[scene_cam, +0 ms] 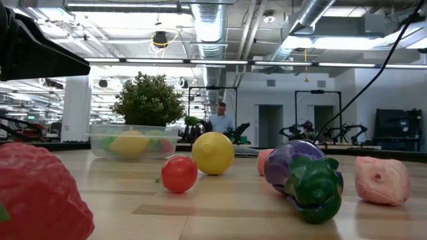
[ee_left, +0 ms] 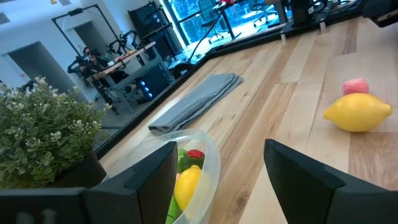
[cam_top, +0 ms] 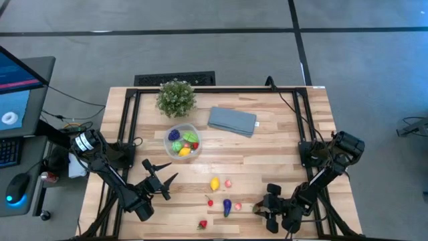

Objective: Pick and placing Produce into tupperware
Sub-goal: Put the right strawberry into the transparent bin

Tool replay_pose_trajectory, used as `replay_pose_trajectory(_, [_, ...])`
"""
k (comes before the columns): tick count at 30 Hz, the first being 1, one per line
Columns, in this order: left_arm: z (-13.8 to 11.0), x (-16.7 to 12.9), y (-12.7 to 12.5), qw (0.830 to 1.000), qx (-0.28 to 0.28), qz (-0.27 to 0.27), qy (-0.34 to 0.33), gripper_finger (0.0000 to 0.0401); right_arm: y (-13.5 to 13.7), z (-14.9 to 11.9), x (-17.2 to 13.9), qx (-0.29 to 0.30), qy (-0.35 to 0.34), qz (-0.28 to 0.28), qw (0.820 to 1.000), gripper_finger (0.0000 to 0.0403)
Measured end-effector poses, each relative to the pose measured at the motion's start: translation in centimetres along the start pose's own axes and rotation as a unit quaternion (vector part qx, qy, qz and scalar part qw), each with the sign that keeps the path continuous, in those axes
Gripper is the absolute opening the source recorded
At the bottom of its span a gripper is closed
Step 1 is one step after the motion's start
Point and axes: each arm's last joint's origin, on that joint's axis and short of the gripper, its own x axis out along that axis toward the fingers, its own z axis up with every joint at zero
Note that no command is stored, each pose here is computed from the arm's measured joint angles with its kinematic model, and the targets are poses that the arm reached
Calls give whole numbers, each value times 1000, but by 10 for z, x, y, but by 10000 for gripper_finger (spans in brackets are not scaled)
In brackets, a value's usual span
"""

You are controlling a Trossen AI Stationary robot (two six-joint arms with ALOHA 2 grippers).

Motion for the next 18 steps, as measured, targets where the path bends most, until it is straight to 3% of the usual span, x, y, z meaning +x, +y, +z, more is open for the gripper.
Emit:
replay_pose_trajectory(8, [0,0,0,1000,0,0,0,231,0,0,0,0,0,0,1000,187])
replay_pose_trajectory(18, [0,0,0,1000,0,0,0,231,0,0,0,0,-1,0,1000,170])
